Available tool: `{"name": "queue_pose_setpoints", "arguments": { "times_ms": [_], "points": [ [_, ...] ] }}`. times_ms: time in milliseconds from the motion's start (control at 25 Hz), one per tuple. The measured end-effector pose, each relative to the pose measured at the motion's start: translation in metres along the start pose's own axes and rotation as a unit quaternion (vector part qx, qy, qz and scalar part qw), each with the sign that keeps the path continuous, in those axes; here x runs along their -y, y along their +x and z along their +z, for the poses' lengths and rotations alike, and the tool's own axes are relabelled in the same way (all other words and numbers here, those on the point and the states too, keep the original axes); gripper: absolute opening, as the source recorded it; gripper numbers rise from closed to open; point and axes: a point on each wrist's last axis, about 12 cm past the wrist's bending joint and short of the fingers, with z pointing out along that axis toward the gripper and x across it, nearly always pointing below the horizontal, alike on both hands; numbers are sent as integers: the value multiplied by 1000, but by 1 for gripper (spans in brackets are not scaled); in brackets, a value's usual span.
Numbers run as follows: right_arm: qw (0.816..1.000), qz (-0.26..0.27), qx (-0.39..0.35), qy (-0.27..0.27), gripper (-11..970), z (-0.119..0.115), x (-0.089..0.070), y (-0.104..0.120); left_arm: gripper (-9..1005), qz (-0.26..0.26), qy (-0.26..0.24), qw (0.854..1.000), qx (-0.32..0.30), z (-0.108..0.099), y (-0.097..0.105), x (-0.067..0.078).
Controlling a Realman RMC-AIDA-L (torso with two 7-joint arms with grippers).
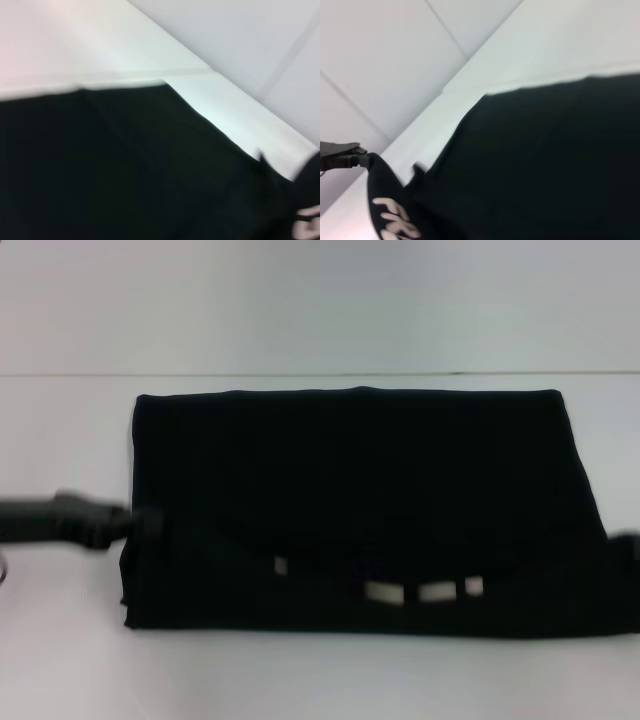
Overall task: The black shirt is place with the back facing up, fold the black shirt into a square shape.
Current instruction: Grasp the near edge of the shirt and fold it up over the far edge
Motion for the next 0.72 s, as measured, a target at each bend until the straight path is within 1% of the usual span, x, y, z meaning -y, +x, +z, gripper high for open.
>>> {"name": "queue_pose_setpoints", "arguments": {
  "times_ms": [80,200,280,360,520,720],
  "points": [
    [1000,-12,8,18,39,11,6,-24,17,-1,-25,1000,6,14,-18,-12],
    [997,-16,24,68,38,27,17,-51,16,8,-68,998,7,33,-44,-26],
    [995,-10,37,97,38,37,24,-61,16,16,-95,995,2,44,-56,-31],
    [991,1,51,124,37,48,32,-68,16,26,-134,991,-3,57,-69,-36],
    [983,16,67,168,38,71,42,-79,16,44,-179,983,-11,74,-79,-42],
    [976,17,73,207,37,101,45,-92,16,56,-225,973,-7,86,-84,-48]
  ]
}}
